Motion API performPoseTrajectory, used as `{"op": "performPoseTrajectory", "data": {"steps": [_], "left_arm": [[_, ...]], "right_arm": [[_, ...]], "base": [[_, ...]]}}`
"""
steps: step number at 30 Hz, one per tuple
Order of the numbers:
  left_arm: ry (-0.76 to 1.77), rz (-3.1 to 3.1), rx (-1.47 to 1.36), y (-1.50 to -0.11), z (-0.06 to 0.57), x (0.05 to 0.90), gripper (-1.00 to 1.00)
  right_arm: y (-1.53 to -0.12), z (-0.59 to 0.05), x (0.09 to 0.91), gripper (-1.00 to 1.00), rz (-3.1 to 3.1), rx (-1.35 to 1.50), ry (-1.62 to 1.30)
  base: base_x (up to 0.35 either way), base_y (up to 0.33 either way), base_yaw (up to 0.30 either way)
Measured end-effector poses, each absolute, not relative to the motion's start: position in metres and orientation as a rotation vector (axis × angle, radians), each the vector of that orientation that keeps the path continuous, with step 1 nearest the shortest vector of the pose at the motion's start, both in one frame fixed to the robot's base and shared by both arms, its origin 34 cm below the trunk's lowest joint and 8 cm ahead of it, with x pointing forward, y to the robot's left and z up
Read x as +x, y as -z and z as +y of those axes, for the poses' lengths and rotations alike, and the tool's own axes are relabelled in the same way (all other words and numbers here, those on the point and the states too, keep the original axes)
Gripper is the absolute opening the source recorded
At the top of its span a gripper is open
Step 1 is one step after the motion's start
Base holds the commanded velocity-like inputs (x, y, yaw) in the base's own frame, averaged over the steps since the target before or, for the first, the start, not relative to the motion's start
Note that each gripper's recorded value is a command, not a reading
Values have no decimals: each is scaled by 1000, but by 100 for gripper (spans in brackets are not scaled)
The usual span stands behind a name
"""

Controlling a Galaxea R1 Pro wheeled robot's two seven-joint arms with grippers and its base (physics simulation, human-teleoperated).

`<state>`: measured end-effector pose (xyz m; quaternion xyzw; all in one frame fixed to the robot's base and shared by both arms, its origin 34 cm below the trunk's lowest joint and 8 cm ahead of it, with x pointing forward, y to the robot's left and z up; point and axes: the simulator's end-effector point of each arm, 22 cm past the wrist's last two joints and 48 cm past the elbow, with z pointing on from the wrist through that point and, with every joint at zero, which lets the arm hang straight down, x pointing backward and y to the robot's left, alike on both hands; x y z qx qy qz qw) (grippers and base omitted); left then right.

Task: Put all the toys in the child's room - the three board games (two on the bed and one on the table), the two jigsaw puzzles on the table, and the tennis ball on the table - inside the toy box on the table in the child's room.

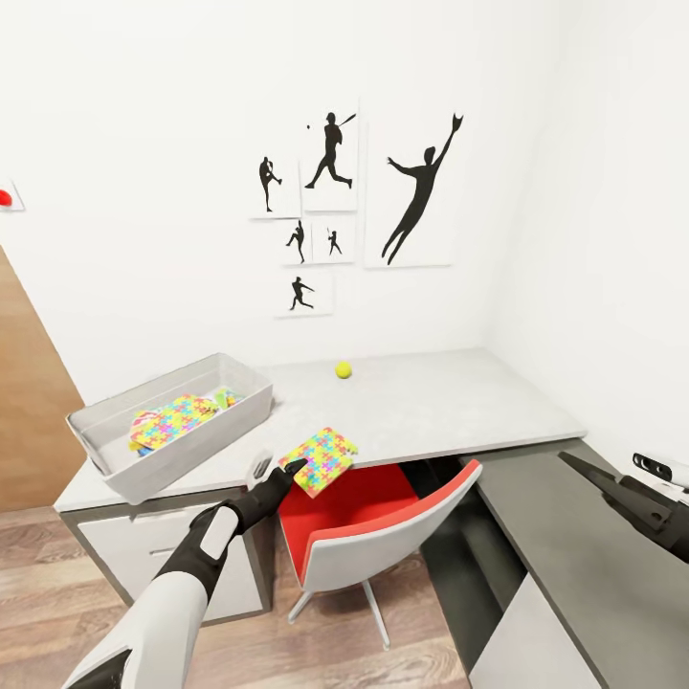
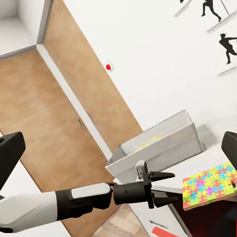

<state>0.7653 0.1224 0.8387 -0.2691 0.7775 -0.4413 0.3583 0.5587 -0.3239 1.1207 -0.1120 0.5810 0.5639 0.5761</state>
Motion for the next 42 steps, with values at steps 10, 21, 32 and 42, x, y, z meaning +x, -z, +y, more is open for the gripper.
{"op": "performPoseTrajectory", "data": {"steps": [10,21,32,42], "left_arm": [[1137,2005,-696,-839,124,765,100],[1137,2005,-694,-839,123,765,100],[1135,2003,-695,-836,124,766,100],[1135,2003,-695,-830,124,766,100]], "right_arm": [[-1121,-324,559,100,1361,-264,-1319],[-1121,-324,559,100,1361,-265,-1319],[-1119,-323,559,100,1361,-267,-1318],[-1113,-323,559,100,1360,-268,-1317]], "base": [[32,16,0],[55,36,0],[5,3,0],[0,0,0]]}}
